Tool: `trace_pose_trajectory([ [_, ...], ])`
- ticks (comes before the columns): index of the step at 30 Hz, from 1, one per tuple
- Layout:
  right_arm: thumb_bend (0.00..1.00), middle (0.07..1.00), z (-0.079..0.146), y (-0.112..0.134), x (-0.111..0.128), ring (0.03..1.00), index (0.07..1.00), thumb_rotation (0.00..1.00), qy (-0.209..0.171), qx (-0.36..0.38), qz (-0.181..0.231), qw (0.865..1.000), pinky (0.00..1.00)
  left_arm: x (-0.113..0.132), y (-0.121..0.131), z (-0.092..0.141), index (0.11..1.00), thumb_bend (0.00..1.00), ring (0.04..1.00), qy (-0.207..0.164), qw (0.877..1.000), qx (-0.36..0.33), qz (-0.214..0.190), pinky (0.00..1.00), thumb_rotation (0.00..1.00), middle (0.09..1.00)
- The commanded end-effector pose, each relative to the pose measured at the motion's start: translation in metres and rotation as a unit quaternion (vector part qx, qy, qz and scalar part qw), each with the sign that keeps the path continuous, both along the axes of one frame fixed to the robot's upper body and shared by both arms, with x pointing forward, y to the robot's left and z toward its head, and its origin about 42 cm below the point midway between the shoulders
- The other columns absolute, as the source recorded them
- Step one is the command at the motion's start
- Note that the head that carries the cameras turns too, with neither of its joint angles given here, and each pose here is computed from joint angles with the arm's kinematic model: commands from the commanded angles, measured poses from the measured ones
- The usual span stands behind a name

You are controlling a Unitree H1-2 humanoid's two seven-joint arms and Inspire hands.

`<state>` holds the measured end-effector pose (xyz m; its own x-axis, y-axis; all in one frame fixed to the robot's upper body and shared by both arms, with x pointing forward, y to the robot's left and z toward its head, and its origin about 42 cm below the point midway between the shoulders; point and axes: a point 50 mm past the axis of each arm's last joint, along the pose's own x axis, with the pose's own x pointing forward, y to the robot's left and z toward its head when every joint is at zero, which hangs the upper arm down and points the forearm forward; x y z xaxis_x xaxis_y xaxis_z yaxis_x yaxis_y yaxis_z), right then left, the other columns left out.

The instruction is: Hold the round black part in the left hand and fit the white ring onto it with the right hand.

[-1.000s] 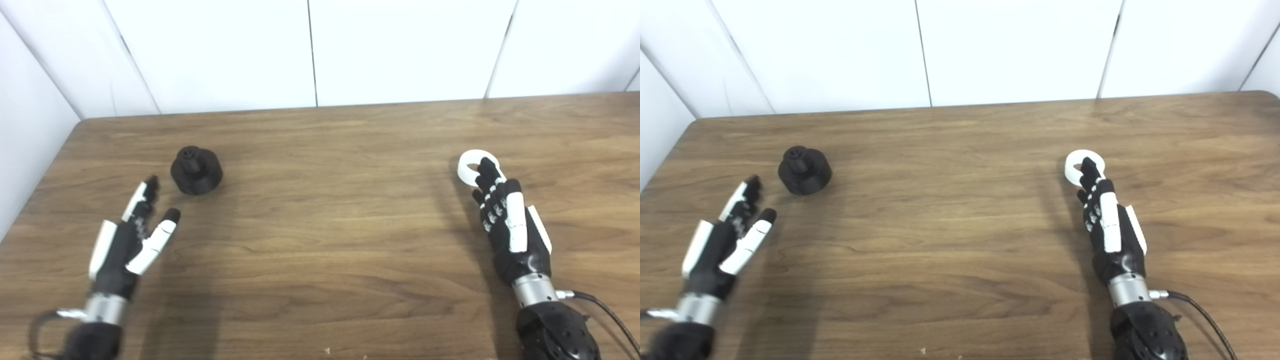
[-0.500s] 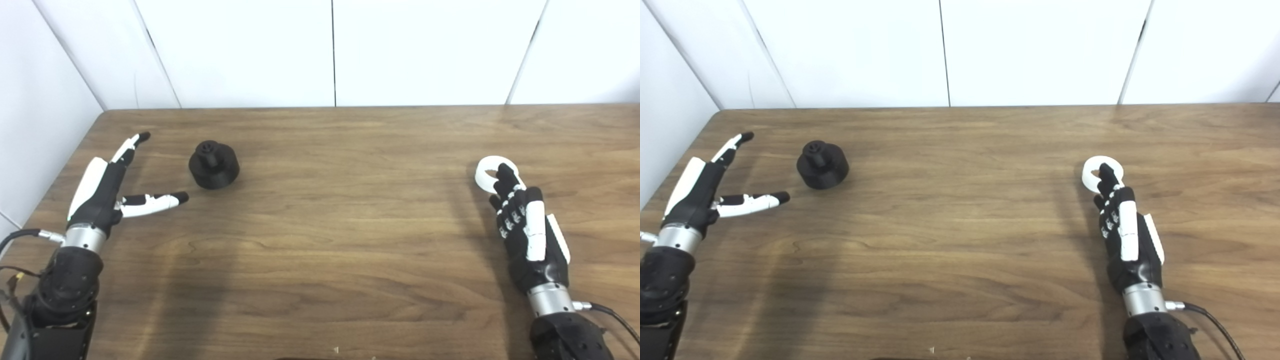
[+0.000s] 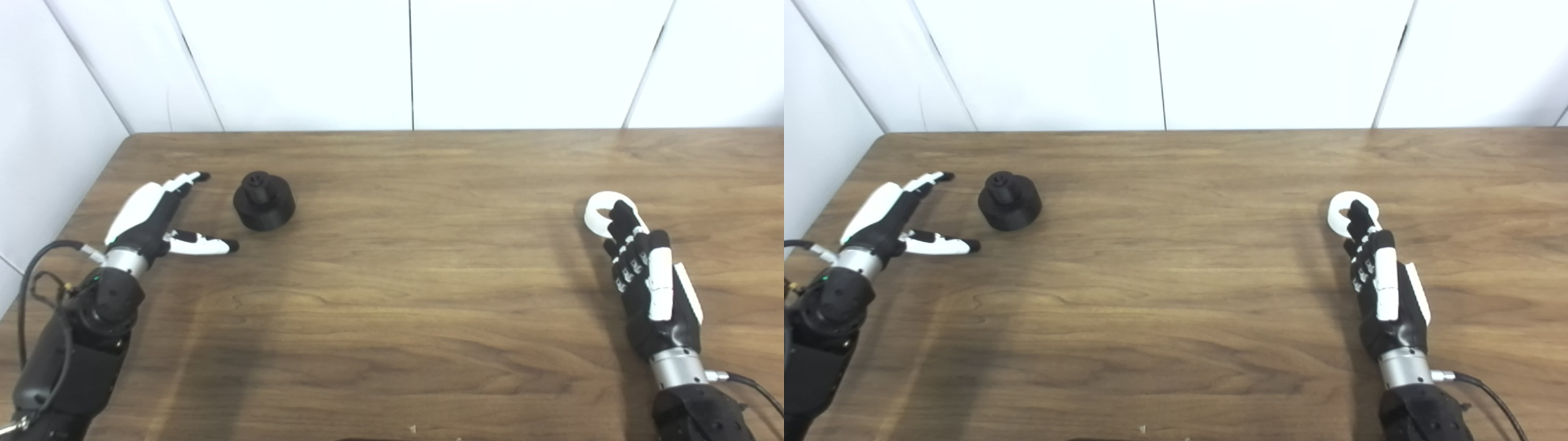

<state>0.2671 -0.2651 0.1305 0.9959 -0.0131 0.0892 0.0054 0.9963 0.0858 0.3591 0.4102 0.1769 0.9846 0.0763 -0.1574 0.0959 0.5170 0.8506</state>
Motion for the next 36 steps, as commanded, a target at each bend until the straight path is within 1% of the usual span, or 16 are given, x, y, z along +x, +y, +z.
trace_pose_trajectory([
  [1, 0.60, 0.957, 0.003, -0.005, -0.002, 0.988, 0.931, 1.00, -0.022, -0.001, 0.000, 1.000, 1.00, 0.018, 0.012, 0.029, 0.895, 1.00, 1.000, -0.029, 0.999, 0.038, -0.004, 0.97, 0.29, 0.967],
  [5, 0.60, 0.953, 0.003, -0.003, -0.003, 0.987, 0.932, 1.00, -0.021, -0.002, -0.002, 1.000, 1.00, 0.031, 0.009, 0.028, 0.900, 0.99, 1.000, -0.018, 0.999, 0.038, -0.008, 0.97, 0.31, 0.972],
  [13, 0.60, 0.954, 0.000, -0.001, -0.007, 0.983, 0.933, 1.00, -0.020, 0.002, -0.006, 1.000, 1.00, 0.051, -0.003, 0.034, 0.908, 0.97, 1.000, 0.001, 0.999, 0.030, -0.017, 0.96, 0.30, 0.976],
  [19, 0.62, 0.952, -0.002, -0.002, -0.011, 0.984, 0.935, 1.00, -0.016, -0.001, -0.012, 1.000, 1.00, 0.059, -0.010, 0.034, 0.907, 0.98, 1.000, -0.008, 0.999, 0.026, -0.027, 0.96, 0.31, 0.964],
  [25, 0.60, 0.949, -0.003, -0.003, -0.012, 0.983, 0.935, 1.00, -0.017, -0.001, -0.015, 1.000, 1.00, 0.066, -0.020, 0.037, 0.903, 0.98, 1.000, -0.013, 0.999, 0.019, -0.037, 0.96, 0.32, 0.970],
  [32, 0.60, 0.946, -0.001, -0.003, -0.011, 0.982, 0.934, 1.00, -0.017, 0.000, -0.015, 1.000, 1.00, 0.073, -0.029, 0.037, 0.899, 0.96, 1.000, -0.014, 0.999, 0.017, -0.044, 0.95, 0.29, 0.973],
  [36, 0.60, 0.941, 0.000, -0.004, -0.011, 0.981, 0.932, 1.00, -0.021, -0.003, -0.017, 1.000, 1.00, 0.076, -0.032, 0.036, 0.883, 0.95, 1.000, -0.015, 0.998, 0.016, -0.051, 0.97, 0.27, 0.972],
])
